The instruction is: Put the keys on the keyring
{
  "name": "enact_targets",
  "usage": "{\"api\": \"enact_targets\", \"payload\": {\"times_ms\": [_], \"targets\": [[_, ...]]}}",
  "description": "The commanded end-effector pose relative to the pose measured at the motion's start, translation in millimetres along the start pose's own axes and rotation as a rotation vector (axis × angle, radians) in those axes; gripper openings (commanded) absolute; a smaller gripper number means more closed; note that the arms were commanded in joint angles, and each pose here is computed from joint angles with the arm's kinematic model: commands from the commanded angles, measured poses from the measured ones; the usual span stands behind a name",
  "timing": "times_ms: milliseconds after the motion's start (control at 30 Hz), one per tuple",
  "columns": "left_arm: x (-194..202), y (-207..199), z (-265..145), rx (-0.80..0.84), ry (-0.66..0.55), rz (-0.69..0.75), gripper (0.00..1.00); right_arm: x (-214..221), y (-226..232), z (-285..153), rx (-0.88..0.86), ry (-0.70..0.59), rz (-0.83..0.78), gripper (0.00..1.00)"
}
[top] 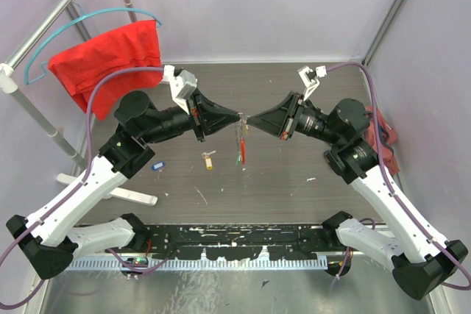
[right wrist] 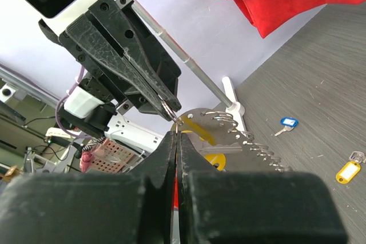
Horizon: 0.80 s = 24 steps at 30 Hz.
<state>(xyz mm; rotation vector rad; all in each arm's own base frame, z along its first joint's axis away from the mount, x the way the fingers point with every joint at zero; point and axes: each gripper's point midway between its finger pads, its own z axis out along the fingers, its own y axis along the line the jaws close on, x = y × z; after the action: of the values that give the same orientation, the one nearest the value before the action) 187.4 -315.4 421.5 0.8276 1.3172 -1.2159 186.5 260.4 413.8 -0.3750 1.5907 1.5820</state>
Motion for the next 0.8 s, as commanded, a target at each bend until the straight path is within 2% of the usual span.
{"api": "enact_targets", "payload": {"times_ms": [0,600,767], "targets": [[-38,-10,-6,0.006,-0.114,0.068,0.00,-14,16,-3,-0.008,-0.034,-0.039,0.05],[-50,-17,0,0.055,-0.143,0.062,0.00,1,15,10,-0.060,0.046,0.017,0.09],[-47,-16,0,0.055,-0.137,0.058,0.00,-1,16,11,-0.058,0.041,-0.010,0.20]]}}
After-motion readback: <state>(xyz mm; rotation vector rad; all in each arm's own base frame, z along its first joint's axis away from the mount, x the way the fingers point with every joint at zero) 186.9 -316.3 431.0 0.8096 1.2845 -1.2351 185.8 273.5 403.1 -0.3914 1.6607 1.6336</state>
